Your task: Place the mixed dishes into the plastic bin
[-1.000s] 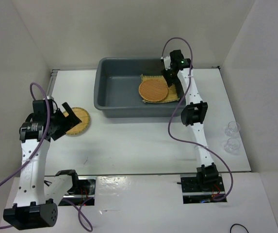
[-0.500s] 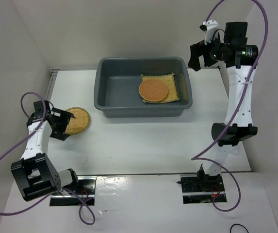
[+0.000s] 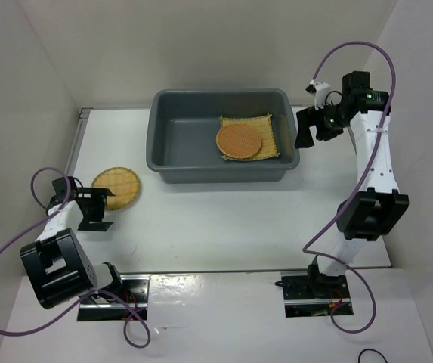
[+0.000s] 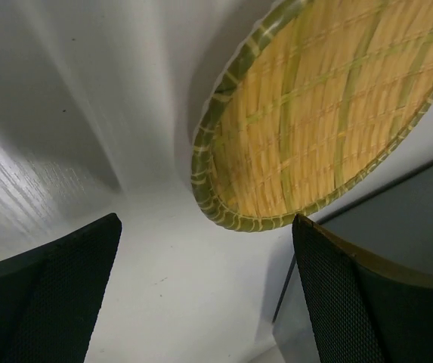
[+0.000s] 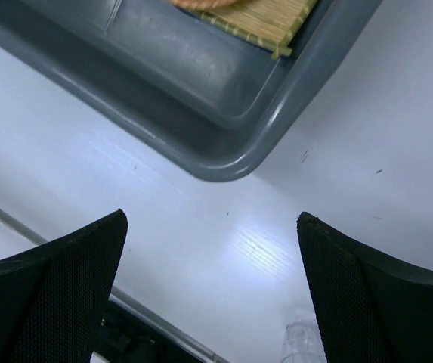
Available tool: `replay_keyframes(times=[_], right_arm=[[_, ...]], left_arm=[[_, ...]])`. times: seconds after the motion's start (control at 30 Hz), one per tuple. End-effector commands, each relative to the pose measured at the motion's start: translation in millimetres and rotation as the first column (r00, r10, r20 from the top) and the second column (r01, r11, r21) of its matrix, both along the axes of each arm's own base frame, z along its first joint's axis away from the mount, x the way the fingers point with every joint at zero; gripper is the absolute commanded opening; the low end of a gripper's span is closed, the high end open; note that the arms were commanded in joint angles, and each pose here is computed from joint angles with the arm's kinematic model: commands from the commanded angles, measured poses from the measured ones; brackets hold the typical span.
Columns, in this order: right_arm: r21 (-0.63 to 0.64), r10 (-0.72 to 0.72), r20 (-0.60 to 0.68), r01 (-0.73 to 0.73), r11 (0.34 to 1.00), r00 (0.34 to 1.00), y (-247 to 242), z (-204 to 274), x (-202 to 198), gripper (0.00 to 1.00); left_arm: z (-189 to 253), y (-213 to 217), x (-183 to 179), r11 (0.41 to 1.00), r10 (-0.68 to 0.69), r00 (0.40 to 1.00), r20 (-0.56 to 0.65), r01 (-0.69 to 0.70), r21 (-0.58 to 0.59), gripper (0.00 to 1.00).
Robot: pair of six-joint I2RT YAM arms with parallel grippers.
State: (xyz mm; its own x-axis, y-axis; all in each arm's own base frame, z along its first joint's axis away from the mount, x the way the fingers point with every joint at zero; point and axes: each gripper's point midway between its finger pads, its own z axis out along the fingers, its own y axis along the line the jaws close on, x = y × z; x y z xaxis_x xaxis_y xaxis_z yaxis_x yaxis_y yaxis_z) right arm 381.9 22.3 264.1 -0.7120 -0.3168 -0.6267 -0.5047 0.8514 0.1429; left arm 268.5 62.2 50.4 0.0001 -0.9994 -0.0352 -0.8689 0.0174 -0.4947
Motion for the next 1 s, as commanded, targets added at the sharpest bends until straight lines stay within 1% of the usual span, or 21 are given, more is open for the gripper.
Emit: replay_keyframes(times=[0.0, 0.1, 0.13, 0.2, 0.27, 0.3, 0.33, 0.4, 0.43, 0.5, 0.53, 0.6, 0.67, 0.7, 0.73, 0.77, 0.8, 0.83, 0.87, 0.9, 0.97], right_arm=[[0.001, 0.022, 0.077, -0.022, 1.000, 0.997, 1, 25, -27, 0.97], [0.002, 0.012, 0.071, -0.012, 1.000, 0.997, -2, 22, -35, 0.97], [0.015, 0.007, 0.060, -0.008, 1.000, 0.998, -3, 19, -36, 0.97], [0.021, 0.001, 0.075, -0.003, 1.000, 0.997, -5, 24, -38, 0.97], [0.019, -0.008, 0.086, 0.006, 1.000, 0.996, -7, 29, -46, 0.97], [0.015, -0.010, 0.084, 0.009, 1.000, 0.996, -9, 27, -49, 0.97], [-0.005, -0.009, 0.093, 0.010, 1.000, 0.996, -11, 28, -53, 0.97], [-0.032, -0.014, 0.100, 0.017, 0.999, 0.995, -15, 28, -57, 0.97], [-0.033, -0.014, 0.104, 0.018, 0.999, 0.994, -15, 30, -61, 0.97], [-0.061, -0.018, 0.107, 0.025, 0.998, 0.994, -19, 29, -63, 0.97], [-0.063, -0.027, 0.116, 0.034, 0.997, 0.993, -22, 31, -65, 0.97], [-0.069, -0.031, 0.106, 0.039, 0.997, 0.994, -23, 28, -68, 0.97], [-0.059, -0.047, 0.107, 0.054, 0.997, 0.993, -22, 28, -69, 0.97], [-0.057, -0.047, 0.093, 0.053, 0.997, 0.995, -21, 24, -70, 0.97], [-0.052, -0.056, 0.098, 0.061, 0.997, 0.994, -21, 25, -68, 0.97], [-0.052, -0.065, 0.095, 0.070, 0.996, 0.993, -24, 23, -71, 0.97], [-0.046, -0.073, 0.094, 0.078, 0.996, 0.993, -23, 22, -72, 0.97], [-0.046, -0.073, 0.094, 0.078, 0.996, 0.993, -23, 22, -72, 0.97], [-0.044, -0.074, 0.079, 0.077, 0.996, 0.994, -22, 17, -76, 0.97], [-0.047, -0.073, 0.100, 0.078, 0.996, 0.992, -22, 21, -76, 0.97], [-0.039, -0.082, 0.082, 0.085, 0.996, 0.993, -22, 14, -78, 0.97]], left_arm=[[6, 3, 17, 1.000, 0.010, 0.996, 0.094, -0.010, -0.003, 1.00], [-8, 4, 19, 1.000, 0.002, 0.996, 0.084, -0.002, -0.002, 1.00], [-8, 7, 24, 1.000, -0.008, 0.995, 0.102, 0.006, 0.014, 1.00], [-16, 9, 29, 1.000, -0.018, 0.994, 0.106, 0.018, 0.002, 1.00], [-17, 10, 42, 0.999, -0.035, 0.988, 0.152, 0.035, -0.002, 1.00], [-26, 7, 42, 0.999, -0.043, 0.988, 0.149, 0.047, -0.024, 0.99], [-27, 8, 49, 0.998, -0.053, 0.981, 0.185, 0.057, -0.016, 0.97], [-38, 4, 50, 0.996, -0.064, 0.981, 0.181, 0.073, -0.046, 0.92], [-43, 3, 49, 0.996, -0.063, 0.982, 0.180, 0.073, -0.046, 0.86], [-54, 1, 45, 0.996, -0.061, 0.986, 0.157, 0.072, -0.062, 0.80], [-60, -1, 42, 0.995, -0.060, 0.987, 0.148, 0.071, -0.067, 0.71], [-67, -2, 39, 0.995, -0.069, 0.987, 0.143, 0.079, -0.064, 0.62], [-72, -4, 36, 0.994, -0.069, 0.989, 0.134, 0.078, -0.070, 0.49], [-73, -2, 39, 0.995, -0.079, 0.986, 0.148, 0.088, -0.054, 0.26], [-73, -2, 39, 0.995, -0.079, 0.986, 0.148, 0.088, -0.054, 0.10], [-77, -4, 35, 0.994, -0.077, 0.989, 0.127, 0.087, -0.069, 0.00], [-80, -3, 32, 0.995, -0.069, 0.992, 0.105, 0.077, -0.066, 0.00], [-77, 1, 35, 0.996, -0.065, 0.992, 0.108, 0.071, -0.052, 0.00], [-69, 6, 39, 0.998, -0.060, 0.991, 0.123, 0.064, -0.028, 0.00], [-66, 7, 37, 0.998, -0.051, 0.993, 0.106, 0.054, -0.020, 0.00], [-47, 17, 41, 0.999, -0.037, 0.991, 0.130, 0.033, 0.032, 0.00]])
